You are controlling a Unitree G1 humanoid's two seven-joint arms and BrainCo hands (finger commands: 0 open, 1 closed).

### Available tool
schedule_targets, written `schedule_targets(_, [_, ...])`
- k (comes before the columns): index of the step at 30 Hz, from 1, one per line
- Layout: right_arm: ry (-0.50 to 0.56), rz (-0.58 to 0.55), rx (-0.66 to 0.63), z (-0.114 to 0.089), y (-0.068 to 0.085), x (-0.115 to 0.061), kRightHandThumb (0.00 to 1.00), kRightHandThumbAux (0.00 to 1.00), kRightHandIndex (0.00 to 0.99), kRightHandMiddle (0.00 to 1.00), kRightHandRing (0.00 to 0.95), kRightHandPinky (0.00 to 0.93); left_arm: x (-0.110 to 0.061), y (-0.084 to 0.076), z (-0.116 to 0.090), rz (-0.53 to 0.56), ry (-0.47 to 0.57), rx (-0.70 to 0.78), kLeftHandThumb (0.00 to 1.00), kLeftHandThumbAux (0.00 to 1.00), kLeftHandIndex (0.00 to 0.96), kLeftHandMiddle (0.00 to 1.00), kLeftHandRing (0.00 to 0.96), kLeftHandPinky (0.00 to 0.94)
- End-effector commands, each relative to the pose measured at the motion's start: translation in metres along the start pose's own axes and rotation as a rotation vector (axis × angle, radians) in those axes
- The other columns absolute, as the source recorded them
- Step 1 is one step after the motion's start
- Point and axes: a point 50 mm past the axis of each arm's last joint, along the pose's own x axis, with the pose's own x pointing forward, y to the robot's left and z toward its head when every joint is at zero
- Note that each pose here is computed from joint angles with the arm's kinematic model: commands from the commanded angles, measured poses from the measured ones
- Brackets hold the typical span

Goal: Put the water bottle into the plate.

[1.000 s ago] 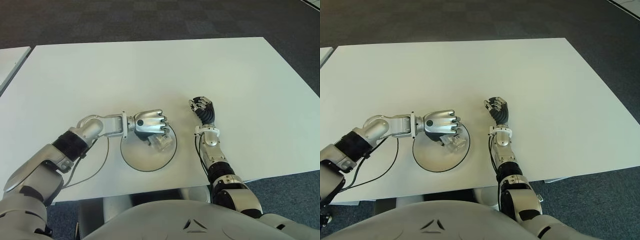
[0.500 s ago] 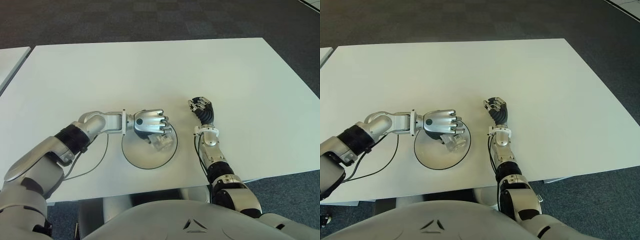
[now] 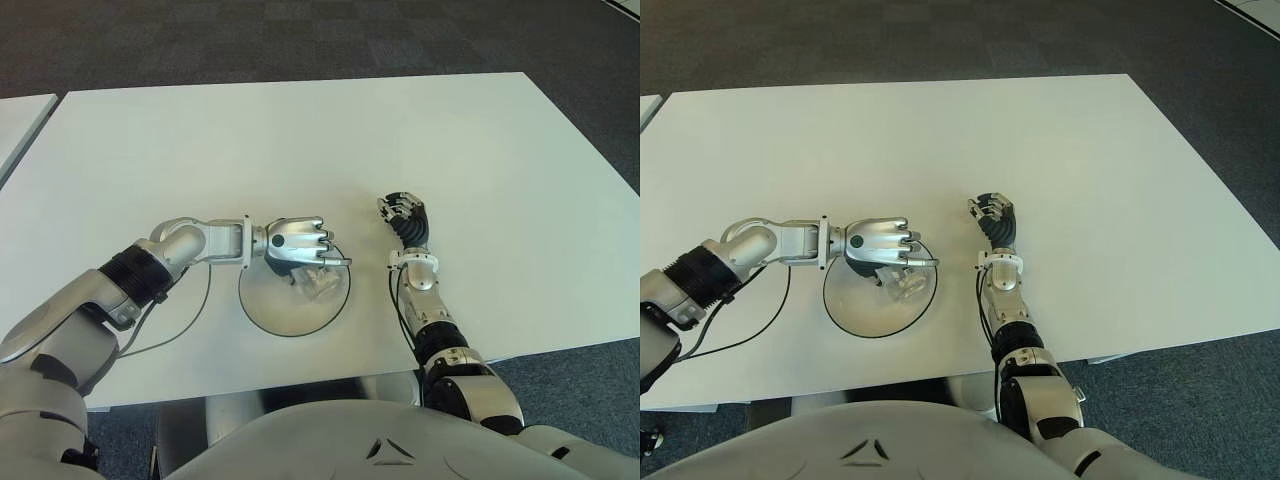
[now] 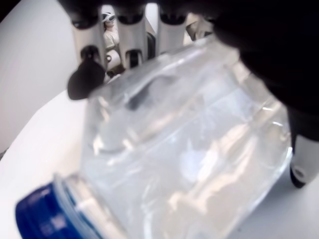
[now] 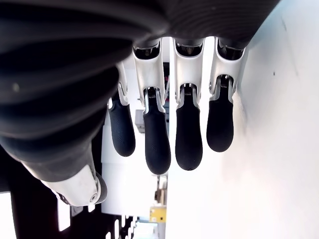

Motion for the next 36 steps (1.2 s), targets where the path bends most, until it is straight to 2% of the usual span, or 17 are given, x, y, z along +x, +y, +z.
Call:
schedule_targets(1, [0.042,-0.004,-0.006,-0.0067,0.0019,-0.0022,0.707,0.730,0.428,0.557,0.567,0.524,-0.0025,-0.0003,0.0017,0.009,0.021,-0.017,0.221,0.536,0.000,0.000,0.000,0.000])
schedule_targets(7, [0.044,-0.005,-0.010,-0.0072,0.0023,-0.0021,0.708,0.730,0.428,0.562,0.569,0.526,-0.0026,-0.0007,0.0028,0.043,0.025,-0.026,0.236,0.475,0.000,0.000,0.000,0.000])
schedule_targets(16, [0.038,-0.003,-0.011,-0.0071,0.0022,-0.0019,0.708,0.731,0.427,0.564,0.569,0.527,-0.0021,0.0008,0.0012,0.064,0.034,-0.021,0.244,0.436,0.000,0.000,0.000,0.000])
schedule_targets(28, [0.045,-0.010,-0.015,-0.0074,0.0024,-0.0020,0.708,0.730,0.427,0.559,0.568,0.541,-0.0021,0.0049,-0.0038,0.107,0.074,0.016,0.207,0.367,0.000,0.000,0.000,0.000])
schedule_targets(36, [0.050,-0.016,-0.015,-0.0075,0.0026,-0.0021,0.709,0.730,0.427,0.546,0.556,0.516,-0.0027,0.0050,-0.0055,0.126,0.094,0.032,0.187,0.346,0.000,0.000,0.000,0.000])
